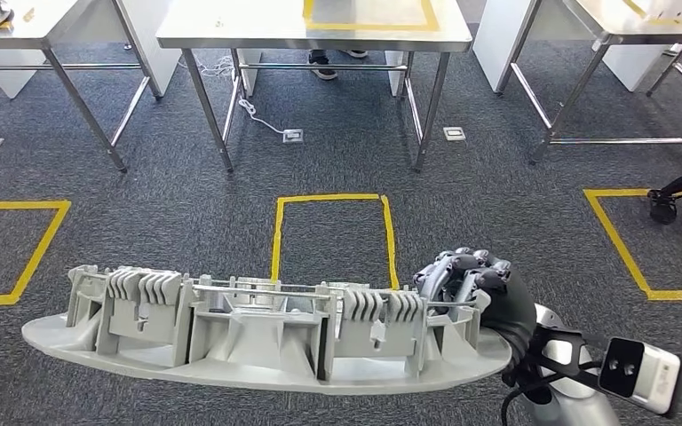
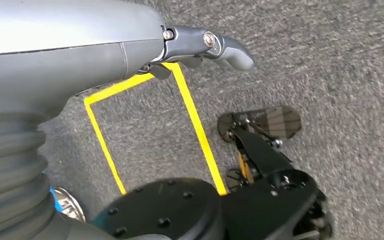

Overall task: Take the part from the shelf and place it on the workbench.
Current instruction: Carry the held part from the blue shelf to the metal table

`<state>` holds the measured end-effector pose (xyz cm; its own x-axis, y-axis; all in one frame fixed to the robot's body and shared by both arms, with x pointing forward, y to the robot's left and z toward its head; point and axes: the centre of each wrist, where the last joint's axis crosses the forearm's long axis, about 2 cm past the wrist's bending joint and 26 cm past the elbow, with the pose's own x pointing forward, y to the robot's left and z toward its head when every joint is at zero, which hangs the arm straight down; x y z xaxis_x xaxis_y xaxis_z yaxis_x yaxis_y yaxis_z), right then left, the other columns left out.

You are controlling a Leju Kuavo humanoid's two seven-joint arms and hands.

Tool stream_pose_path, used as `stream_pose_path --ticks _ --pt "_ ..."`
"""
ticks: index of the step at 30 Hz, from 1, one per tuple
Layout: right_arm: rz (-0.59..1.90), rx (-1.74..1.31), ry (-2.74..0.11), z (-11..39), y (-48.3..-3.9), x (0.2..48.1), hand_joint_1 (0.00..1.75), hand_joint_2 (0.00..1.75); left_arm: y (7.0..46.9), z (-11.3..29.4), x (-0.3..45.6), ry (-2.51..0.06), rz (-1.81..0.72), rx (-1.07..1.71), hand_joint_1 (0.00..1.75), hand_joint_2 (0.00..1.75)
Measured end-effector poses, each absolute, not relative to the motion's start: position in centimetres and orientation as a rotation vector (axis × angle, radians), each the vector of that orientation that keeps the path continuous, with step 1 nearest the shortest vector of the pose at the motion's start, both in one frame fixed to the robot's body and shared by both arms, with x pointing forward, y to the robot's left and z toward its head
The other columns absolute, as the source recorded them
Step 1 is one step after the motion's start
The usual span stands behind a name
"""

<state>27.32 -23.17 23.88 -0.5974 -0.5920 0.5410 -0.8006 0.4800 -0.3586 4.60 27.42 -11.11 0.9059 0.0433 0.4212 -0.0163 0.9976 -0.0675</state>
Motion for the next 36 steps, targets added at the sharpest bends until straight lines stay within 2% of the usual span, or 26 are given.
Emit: stream_pose_path --ticks 36 --pt "0.837 1.185 -2.393 24.15 -22.96 27.84 1.75 1.75 27.40 -11.11 4.57 -0.438 0.017 -0.059 0.00 1.75"
